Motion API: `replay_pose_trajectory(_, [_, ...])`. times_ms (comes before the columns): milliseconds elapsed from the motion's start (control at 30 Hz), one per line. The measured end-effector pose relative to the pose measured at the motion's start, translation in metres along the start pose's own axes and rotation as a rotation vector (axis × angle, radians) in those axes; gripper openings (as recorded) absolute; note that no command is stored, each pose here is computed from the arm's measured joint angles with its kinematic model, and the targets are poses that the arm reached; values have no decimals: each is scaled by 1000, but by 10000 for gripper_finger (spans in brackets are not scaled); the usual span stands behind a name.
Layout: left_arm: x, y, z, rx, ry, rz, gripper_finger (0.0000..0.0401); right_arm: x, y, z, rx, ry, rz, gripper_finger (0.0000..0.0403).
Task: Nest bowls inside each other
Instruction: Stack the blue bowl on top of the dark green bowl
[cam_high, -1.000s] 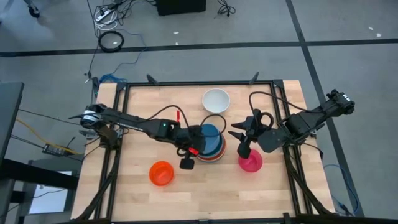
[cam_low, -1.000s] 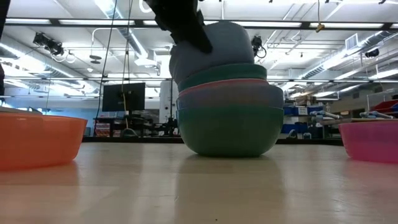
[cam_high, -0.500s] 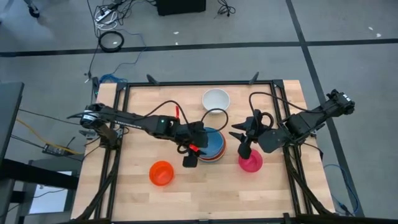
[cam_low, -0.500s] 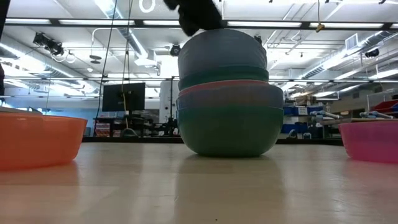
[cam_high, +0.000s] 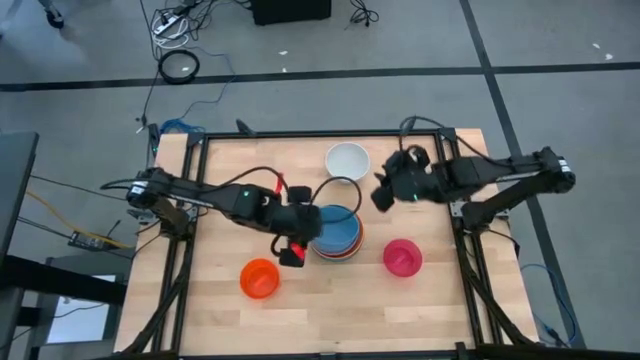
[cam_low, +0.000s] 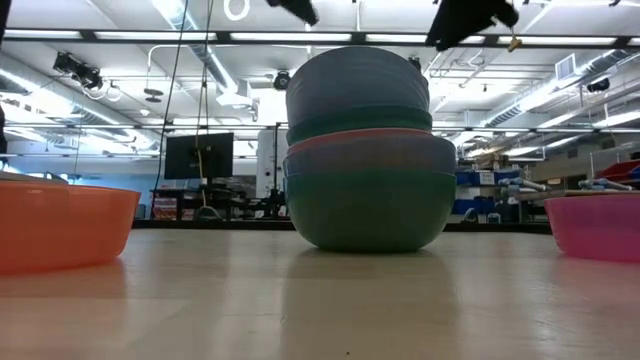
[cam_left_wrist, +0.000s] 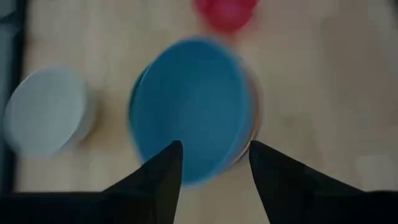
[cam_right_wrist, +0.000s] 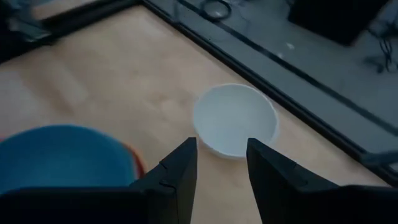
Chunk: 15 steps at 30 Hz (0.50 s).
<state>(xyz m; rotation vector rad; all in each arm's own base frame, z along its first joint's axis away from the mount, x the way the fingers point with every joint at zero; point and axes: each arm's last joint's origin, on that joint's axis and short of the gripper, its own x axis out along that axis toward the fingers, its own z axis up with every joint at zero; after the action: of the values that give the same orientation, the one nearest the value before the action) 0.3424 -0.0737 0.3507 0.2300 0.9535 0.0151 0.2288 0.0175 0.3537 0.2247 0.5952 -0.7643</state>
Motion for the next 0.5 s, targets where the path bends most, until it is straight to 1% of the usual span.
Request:
replay_pose_trajectory(100, [-3, 0, -8, -29, 79, 79, 195, 18, -13, 8, 21, 54, -24, 128])
replay_pose_trajectory(200, [-4, 1, -16, -60, 161, 113, 194, 39, -23, 14, 26, 134, -18, 128])
replay_pose_trajectory(267, [-5, 1, -18, -74, 180, 139, 194, 56, -27, 16, 29, 189, -8, 128])
replay_pose_trajectory(367, [-5, -3, -16, -78, 153, 135, 194, 82, -29, 15, 18, 260, -29, 128])
replay_pose_trajectory(500, [-5, -9, -7, -70, 63, 99, 194, 105, -25, 14, -1, 281, -46, 128])
